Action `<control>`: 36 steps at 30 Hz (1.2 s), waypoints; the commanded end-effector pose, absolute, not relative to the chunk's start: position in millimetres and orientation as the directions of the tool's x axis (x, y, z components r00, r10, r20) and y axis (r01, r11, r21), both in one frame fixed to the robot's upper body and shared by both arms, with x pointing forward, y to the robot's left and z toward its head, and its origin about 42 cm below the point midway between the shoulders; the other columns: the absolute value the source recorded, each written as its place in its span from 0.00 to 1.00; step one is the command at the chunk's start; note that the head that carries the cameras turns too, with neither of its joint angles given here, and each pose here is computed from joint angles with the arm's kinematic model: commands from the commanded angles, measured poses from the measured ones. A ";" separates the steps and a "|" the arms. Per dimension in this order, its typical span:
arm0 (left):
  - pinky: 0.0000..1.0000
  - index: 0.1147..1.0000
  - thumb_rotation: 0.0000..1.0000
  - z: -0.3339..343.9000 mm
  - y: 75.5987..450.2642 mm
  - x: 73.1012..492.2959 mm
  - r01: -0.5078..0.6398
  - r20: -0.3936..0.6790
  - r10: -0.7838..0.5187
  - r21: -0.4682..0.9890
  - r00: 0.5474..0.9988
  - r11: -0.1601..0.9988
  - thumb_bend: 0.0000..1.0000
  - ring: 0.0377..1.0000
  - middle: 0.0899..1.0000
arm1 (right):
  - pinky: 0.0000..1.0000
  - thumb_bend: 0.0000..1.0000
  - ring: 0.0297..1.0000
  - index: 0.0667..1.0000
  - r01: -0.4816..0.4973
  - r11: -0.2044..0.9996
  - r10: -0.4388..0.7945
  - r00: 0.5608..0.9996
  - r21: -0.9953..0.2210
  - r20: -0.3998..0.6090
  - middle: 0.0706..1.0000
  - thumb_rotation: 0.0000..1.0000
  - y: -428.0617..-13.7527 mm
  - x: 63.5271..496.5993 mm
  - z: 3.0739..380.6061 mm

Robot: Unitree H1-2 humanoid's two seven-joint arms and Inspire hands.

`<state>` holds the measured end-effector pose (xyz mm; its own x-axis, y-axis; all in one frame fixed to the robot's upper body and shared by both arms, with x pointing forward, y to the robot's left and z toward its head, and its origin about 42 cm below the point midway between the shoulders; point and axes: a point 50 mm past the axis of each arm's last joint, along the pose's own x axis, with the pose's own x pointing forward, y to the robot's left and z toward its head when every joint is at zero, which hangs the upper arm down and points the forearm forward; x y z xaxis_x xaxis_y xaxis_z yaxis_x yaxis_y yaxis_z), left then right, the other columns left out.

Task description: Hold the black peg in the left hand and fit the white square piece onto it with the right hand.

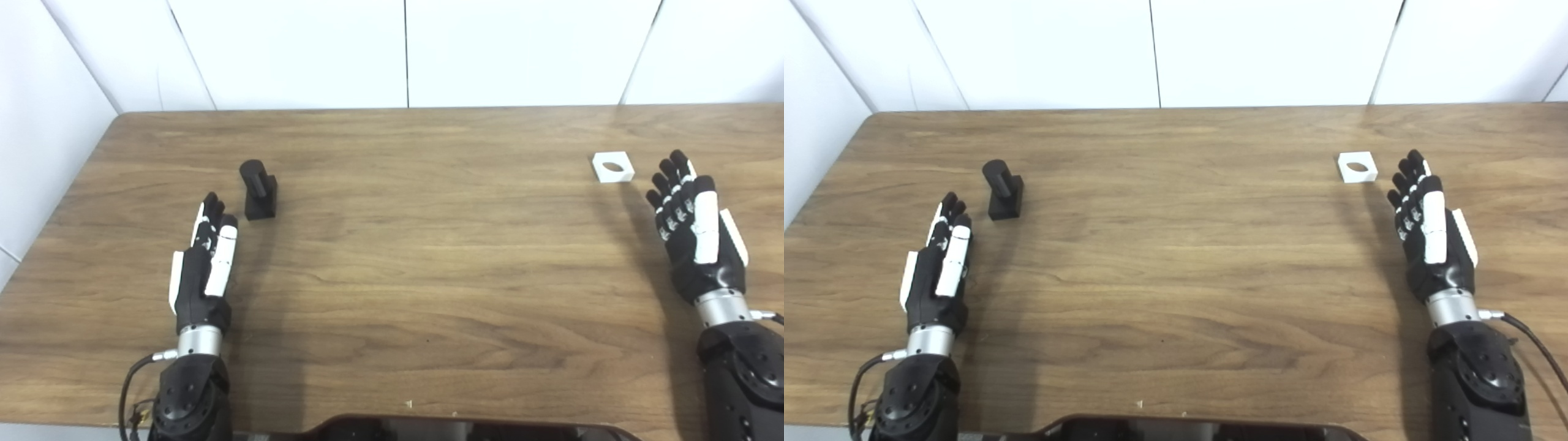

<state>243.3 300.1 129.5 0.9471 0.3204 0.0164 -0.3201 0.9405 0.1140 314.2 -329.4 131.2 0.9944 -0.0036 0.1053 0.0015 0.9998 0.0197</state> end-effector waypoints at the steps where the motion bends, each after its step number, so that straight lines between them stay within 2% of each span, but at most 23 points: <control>1: 1.00 0.94 0.68 152.6 299.7 249.7 -0.366 0.105 0.351 0.257 0.931 0.894 0.46 1.00 1.00 | 1.00 0.51 1.00 1.00 0.002 0.999 -0.005 0.998 0.045 0.070 1.00 1.00 -322.6 303.1 111.9; 4: 0.98 0.95 0.67 158.9 297.1 250.2 -0.394 0.126 0.375 0.372 0.918 0.841 0.48 0.99 1.00 | 1.00 0.51 1.00 1.00 -0.004 0.999 0.001 0.998 0.040 0.069 1.00 1.00 -322.4 303.0 110.5; 7: 0.93 0.96 0.60 165.7 294.4 252.0 -0.415 0.154 0.388 0.443 0.909 0.795 0.52 0.98 1.00 | 1.00 0.49 1.00 1.00 -0.005 0.999 0.002 0.998 0.043 0.069 1.00 1.00 -322.0 303.1 109.4; 11: 0.96 0.94 0.48 172.9 291.7 256.1 -0.447 0.191 0.408 0.487 0.893 0.750 0.57 0.99 1.00 | 1.00 0.50 1.00 1.00 -0.004 0.999 0.000 0.997 0.043 0.071 1.00 1.00 -321.4 303.1 108.5; 13: 0.95 0.93 0.45 175.7 289.8 258.4 -0.466 0.203 0.425 0.512 0.882 0.722 0.59 1.00 1.00 | 1.00 0.50 1.00 1.00 -0.003 0.999 0.000 0.997 0.041 0.072 1.00 1.00 -321.3 302.8 107.9; 23: 0.95 0.91 0.43 187.9 285.1 274.1 -0.508 0.251 0.468 0.638 0.847 0.579 0.68 1.00 1.00 | 1.00 0.48 1.00 1.00 0.013 0.999 -0.016 0.998 0.048 0.064 1.00 1.00 -317.9 302.3 105.2; 29: 0.99 0.86 0.37 191.3 285.8 289.4 -0.503 0.302 0.465 0.764 0.832 0.405 0.73 1.00 0.99 | 1.00 0.51 1.00 1.00 0.016 0.999 -0.019 0.998 0.048 0.063 1.00 1.00 -315.2 302.0 103.5; 36: 1.00 0.78 0.48 190.7 288.6 304.2 -0.449 0.317 0.443 0.863 0.839 0.233 0.75 1.00 1.00 | 1.00 0.52 1.00 1.00 0.020 0.999 -0.023 0.997 0.044 0.068 1.00 1.00 -314.0 301.3 102.0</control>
<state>293.4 287.2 173.7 0.8549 0.4530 0.2529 -0.4095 0.2900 0.8650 314.8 -325.6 130.8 0.9913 -0.0136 0.1309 0.0139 0.9999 -0.0015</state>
